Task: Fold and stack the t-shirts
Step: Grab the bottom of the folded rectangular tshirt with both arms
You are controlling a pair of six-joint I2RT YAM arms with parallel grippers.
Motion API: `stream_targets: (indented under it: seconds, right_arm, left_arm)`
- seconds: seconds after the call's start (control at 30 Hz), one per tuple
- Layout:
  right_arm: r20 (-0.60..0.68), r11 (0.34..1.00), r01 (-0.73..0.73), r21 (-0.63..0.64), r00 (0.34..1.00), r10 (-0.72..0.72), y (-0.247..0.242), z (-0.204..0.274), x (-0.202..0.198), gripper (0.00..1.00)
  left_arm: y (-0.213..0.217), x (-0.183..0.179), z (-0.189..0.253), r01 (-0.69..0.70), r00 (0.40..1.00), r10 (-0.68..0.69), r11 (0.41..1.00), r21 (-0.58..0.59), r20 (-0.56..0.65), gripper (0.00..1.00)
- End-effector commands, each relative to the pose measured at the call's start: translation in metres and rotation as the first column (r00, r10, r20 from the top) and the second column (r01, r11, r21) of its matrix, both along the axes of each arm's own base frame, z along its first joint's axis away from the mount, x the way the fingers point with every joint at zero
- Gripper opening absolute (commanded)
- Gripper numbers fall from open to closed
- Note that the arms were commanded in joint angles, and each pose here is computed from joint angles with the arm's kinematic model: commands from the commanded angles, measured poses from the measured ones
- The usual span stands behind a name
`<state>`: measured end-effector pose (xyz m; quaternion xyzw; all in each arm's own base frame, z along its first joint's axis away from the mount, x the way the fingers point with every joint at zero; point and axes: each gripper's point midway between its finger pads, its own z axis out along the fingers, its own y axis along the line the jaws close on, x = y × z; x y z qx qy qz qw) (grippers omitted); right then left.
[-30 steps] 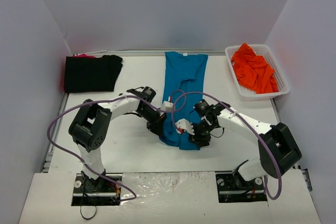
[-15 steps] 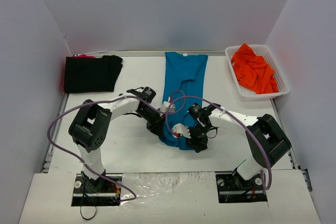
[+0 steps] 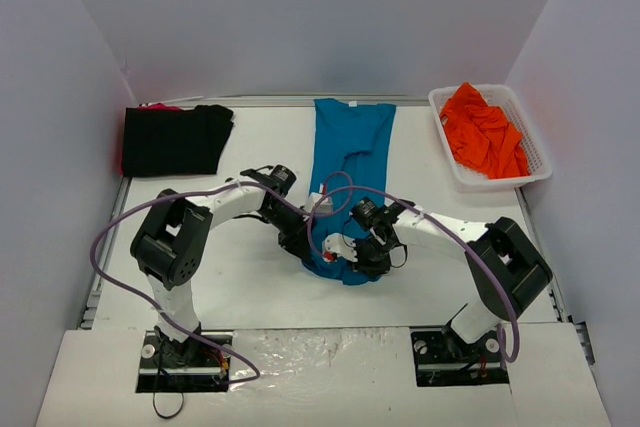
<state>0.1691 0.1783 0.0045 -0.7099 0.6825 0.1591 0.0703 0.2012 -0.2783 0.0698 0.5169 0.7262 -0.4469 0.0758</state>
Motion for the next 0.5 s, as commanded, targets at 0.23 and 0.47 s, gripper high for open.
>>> stream_targets:
  seconds: [0.23, 0.47]
  right_arm:
    - [-0.052, 0.99, 0.066, -0.127, 0.996, -0.073, -0.015, -0.025, -0.009, 0.0]
    - [-0.167, 0.999, 0.042, 0.021, 0.985, -0.038, 0.007, 0.026, -0.024, 0.0]
  left_arm:
    - [0.002, 0.004, 0.02, 0.01, 1.0, -0.008, 0.999, -0.045, 0.028, 0.02]
    - [0.018, -0.01, 0.024, 0.094, 0.994, -0.093, 0.995, -0.016, 0.06, 0.02]
